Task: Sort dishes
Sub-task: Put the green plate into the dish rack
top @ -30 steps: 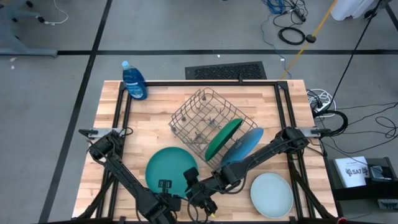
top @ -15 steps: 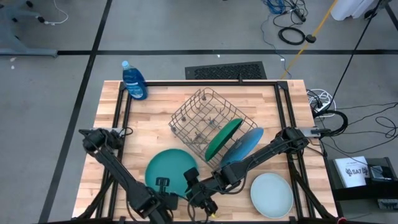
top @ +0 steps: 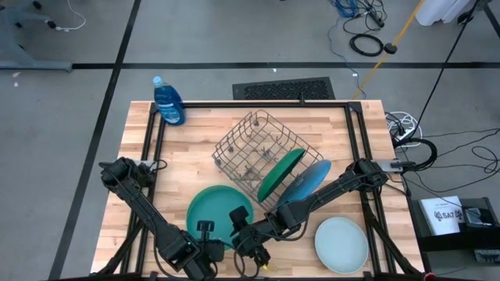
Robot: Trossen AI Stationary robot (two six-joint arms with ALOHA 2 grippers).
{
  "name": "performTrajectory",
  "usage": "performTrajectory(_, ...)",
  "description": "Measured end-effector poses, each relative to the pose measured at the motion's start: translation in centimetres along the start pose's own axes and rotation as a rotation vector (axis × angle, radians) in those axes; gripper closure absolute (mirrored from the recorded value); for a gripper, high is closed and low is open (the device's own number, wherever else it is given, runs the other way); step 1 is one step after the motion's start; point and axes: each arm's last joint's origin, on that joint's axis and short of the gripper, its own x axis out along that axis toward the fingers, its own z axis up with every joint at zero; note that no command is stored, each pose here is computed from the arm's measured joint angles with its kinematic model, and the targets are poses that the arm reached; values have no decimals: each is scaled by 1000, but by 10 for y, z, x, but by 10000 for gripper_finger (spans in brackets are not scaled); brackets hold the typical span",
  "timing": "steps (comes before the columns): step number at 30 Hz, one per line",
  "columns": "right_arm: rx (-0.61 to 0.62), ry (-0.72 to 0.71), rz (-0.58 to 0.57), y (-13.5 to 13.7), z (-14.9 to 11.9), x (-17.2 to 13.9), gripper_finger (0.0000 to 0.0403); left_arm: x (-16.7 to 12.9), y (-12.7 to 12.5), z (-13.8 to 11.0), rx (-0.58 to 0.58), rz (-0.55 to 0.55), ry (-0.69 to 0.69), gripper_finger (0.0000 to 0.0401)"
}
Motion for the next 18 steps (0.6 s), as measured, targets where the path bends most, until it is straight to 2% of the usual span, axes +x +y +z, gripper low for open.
performTrajectory(4,-1,14,-2,-2,-3,4,177,0,-1,1,9,-10,-13,401)
performTrajectory(8,-2,50,77,3,-13,21,177,0,-2,2,16,-23,-24,401)
performTrajectory(13,-1,83,86,8,-22,35,181,0,-3,3,21,-29,-28,401)
performTrajectory(16,0,87,85,8,-23,36,213,0,-4,4,34,-40,-38,401)
performTrajectory(18,-6,86,85,8,-22,36,254,-2,-3,4,37,-43,-42,401)
